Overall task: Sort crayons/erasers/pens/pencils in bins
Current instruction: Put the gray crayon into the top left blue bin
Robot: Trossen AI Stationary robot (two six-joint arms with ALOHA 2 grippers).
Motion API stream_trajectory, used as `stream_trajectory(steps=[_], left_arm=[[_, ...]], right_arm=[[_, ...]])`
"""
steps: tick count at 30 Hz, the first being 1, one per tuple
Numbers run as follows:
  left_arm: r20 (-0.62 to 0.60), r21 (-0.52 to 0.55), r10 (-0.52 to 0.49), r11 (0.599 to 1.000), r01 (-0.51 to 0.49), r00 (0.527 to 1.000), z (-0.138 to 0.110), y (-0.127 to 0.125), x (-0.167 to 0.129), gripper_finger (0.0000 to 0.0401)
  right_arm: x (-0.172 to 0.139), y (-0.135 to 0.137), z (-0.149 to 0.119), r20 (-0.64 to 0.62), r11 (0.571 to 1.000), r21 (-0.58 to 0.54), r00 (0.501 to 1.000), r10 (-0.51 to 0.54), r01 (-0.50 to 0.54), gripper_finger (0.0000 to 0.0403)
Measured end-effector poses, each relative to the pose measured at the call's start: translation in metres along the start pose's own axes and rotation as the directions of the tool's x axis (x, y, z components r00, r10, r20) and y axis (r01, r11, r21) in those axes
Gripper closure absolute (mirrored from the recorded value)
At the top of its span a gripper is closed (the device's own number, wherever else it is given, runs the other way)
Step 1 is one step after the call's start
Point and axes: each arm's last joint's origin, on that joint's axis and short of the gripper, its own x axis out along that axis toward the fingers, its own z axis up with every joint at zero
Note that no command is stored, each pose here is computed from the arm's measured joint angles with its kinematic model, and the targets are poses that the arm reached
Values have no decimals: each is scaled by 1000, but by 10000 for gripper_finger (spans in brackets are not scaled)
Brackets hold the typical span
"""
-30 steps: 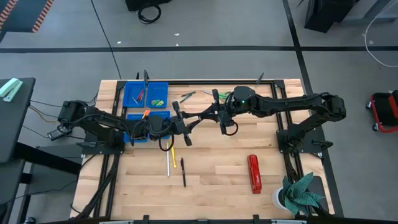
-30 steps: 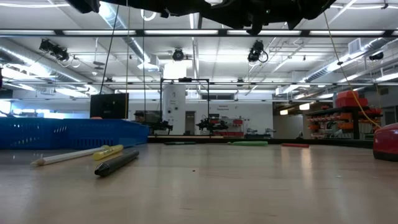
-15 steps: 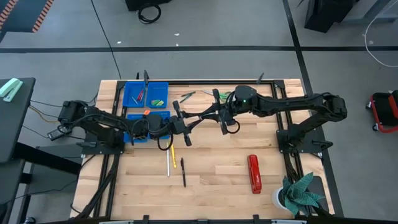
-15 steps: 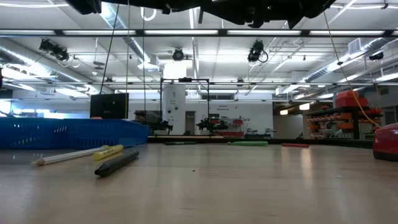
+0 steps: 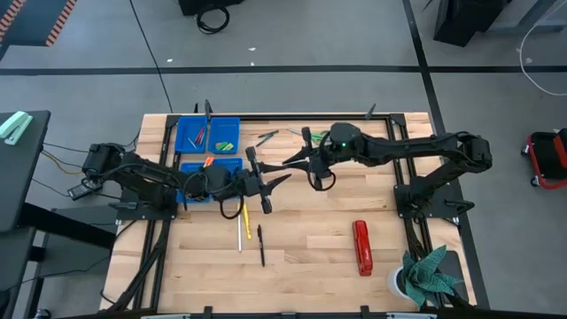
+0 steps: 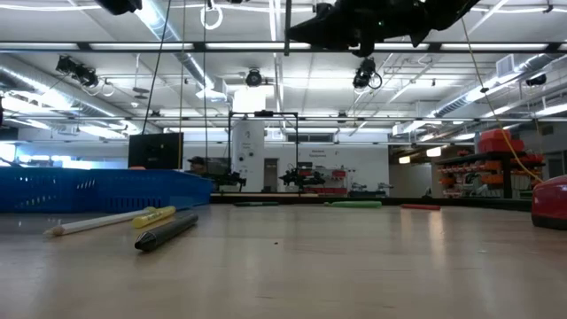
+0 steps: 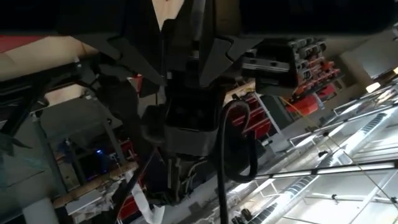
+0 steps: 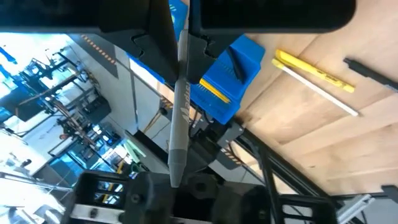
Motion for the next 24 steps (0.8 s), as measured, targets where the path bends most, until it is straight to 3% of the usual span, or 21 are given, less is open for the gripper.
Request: stream_trajectory(steps=[24], left_arm=[[-86,33,-14,999,17,996,-9,-3,0,275]], right_arm=[[1,5,8,36,1000,-19,999,20,-20,373]])
